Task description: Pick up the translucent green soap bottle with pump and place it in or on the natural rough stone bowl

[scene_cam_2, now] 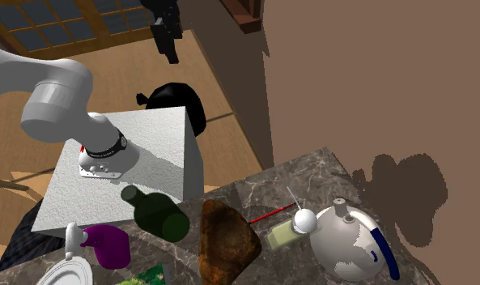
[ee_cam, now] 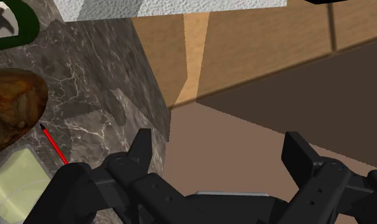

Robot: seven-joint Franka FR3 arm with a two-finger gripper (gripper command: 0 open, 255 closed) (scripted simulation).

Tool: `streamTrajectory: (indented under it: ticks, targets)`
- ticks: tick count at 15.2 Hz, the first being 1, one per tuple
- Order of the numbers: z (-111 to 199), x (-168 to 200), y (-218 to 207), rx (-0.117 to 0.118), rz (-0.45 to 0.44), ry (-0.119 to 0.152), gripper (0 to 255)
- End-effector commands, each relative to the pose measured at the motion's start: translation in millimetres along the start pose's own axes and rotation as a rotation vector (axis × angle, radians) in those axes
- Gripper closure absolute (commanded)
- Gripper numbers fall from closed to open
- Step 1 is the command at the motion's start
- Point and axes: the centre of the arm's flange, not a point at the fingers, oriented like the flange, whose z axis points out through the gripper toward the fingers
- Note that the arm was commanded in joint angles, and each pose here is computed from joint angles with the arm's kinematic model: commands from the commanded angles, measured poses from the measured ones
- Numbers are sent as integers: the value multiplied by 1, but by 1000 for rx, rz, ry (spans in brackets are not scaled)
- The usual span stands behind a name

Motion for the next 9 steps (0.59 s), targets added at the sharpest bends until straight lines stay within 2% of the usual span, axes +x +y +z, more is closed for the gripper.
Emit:
streamTrajectory:
  ticks: [1, 9]
  targets:
    - [0, 0, 0, 0, 0, 0, 0]
    - [43, 32, 90, 7, -53, 34, 0]
